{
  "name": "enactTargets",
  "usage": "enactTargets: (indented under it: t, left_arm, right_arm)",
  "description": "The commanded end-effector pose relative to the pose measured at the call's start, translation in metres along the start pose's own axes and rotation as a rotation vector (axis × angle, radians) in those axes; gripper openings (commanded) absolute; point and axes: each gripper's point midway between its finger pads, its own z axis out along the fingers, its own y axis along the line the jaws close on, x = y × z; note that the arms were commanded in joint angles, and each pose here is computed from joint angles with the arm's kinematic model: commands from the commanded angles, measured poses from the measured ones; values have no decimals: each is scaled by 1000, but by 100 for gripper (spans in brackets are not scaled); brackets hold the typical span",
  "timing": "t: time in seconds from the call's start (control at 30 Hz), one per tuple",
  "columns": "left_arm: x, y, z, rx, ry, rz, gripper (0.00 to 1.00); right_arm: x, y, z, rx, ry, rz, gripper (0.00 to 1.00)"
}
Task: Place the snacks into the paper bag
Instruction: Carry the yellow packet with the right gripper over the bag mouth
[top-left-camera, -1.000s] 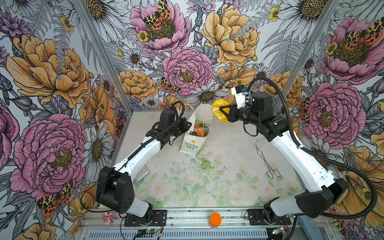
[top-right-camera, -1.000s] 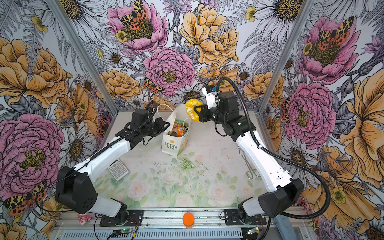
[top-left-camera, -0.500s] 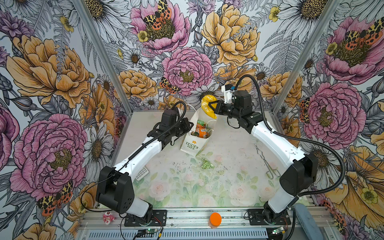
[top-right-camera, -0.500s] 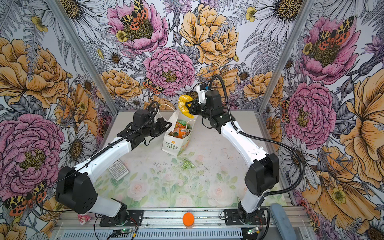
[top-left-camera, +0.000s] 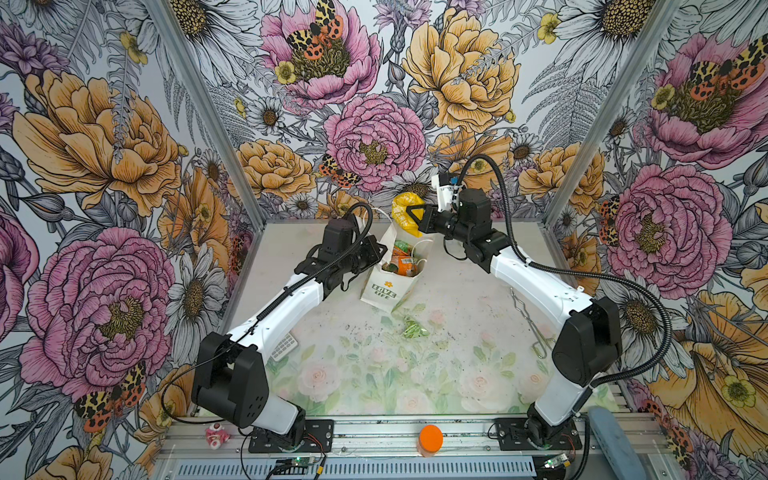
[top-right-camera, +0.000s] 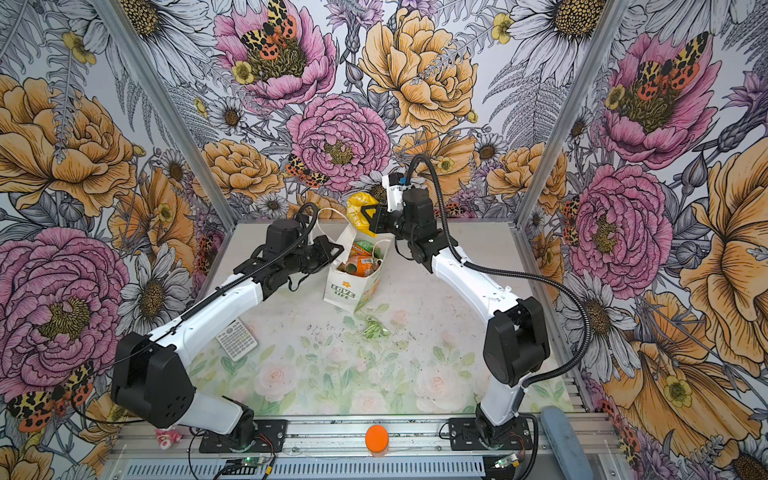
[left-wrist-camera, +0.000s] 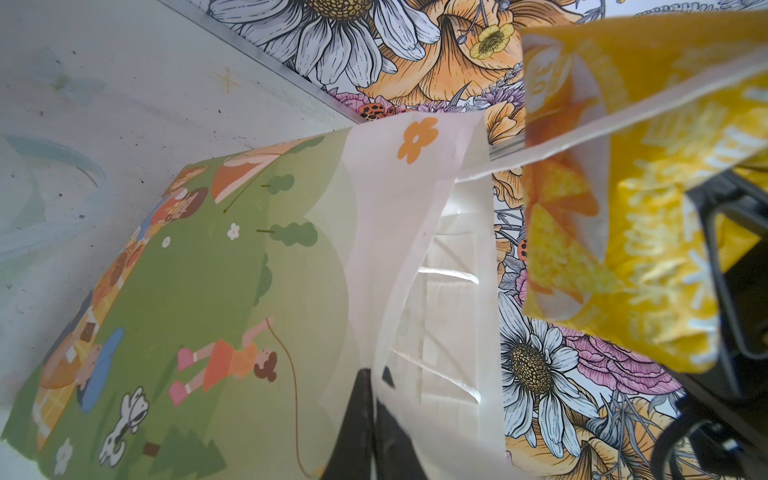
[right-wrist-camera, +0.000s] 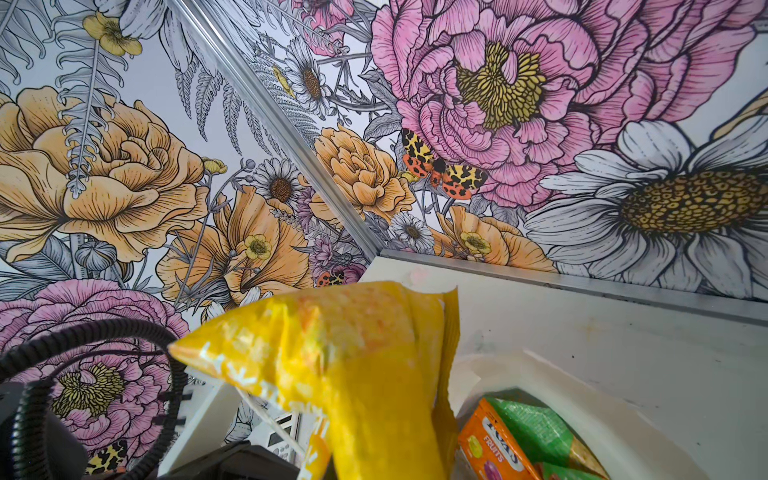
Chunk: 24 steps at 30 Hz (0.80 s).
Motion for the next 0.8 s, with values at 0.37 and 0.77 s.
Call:
enactTargets:
  t: [0.37, 0.77]
  left_arm:
    - [6, -12, -5, 40, 26, 11, 0]
    - [8, -10, 0, 41, 36, 5, 0]
  right_arm:
    - [28, -43, 6, 115, 47, -63, 0]
    - [31, -43, -1, 129, 54, -43, 0]
